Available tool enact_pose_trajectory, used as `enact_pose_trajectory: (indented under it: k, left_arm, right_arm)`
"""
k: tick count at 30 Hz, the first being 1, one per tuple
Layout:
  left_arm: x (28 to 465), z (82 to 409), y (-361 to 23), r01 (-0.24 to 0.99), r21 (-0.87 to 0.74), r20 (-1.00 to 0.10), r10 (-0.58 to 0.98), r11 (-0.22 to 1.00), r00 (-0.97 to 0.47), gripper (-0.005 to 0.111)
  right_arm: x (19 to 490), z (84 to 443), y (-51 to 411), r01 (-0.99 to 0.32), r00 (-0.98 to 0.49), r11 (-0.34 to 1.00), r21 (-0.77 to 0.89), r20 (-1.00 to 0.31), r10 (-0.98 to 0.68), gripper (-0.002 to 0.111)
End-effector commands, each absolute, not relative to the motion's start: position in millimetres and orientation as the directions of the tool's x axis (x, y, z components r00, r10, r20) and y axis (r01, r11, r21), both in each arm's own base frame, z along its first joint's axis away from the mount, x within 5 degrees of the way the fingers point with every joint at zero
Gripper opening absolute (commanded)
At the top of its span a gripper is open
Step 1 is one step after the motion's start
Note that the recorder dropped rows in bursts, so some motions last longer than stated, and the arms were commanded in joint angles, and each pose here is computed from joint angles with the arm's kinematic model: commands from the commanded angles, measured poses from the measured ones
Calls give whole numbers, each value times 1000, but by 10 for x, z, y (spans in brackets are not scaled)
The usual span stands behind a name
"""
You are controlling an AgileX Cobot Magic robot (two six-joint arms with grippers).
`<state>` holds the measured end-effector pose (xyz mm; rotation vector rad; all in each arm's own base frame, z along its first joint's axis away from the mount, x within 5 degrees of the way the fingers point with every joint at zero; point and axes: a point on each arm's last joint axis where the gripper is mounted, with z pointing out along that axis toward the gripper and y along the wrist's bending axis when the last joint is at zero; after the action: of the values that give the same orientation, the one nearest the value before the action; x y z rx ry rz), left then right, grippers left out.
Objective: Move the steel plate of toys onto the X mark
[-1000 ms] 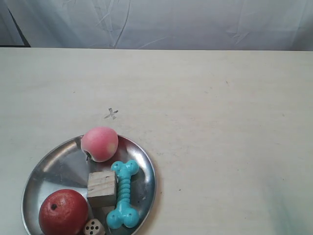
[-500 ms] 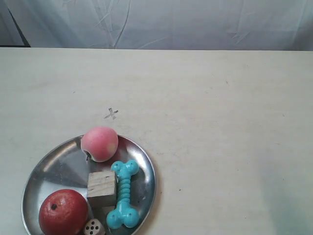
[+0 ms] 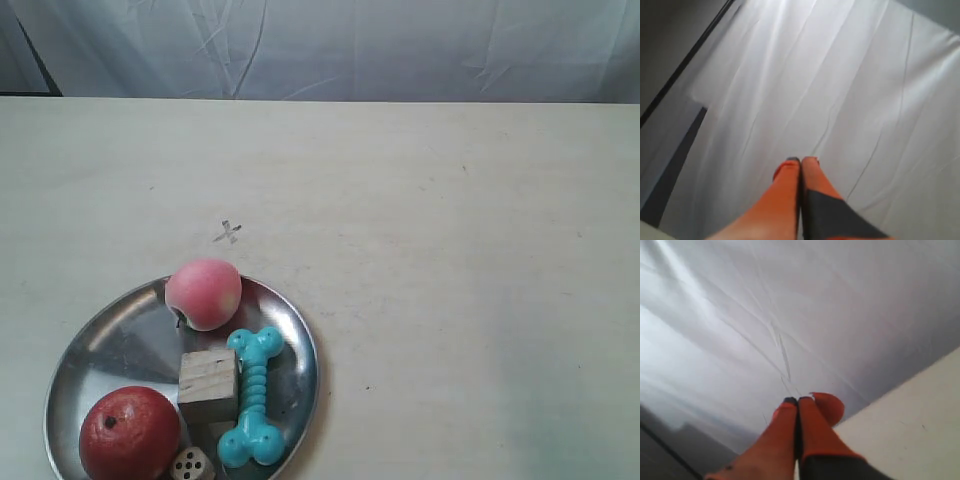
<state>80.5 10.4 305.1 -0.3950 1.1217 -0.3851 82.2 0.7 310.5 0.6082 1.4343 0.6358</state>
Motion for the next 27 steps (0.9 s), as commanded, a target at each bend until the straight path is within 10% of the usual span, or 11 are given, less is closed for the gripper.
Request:
enact_pose_trajectory:
  k: [1,6,12,27]
  left_arm:
    - [1334,3323,-69,78,-344,-922,-353,936,158,0]
    - [2056,3271,-277,93,-157,-926,-114,983,-359,0]
    - [2430,2741,-338,97,-73,-564,40,993,-825,0]
    - [2478,2410,-397,50,-151,-429,-20,987,-903,0]
  right_arm:
    - [1240,3389,120,20,-349,842,539,-785,511,-1]
    - [1858,3311,100,90,-705,905,416,-615,353,-1]
    - [2265,2926,295,43,-866,908,416,-438,241,-1]
    - [2553,2249,1425,-199,-921,865,461,-390,-4,-1]
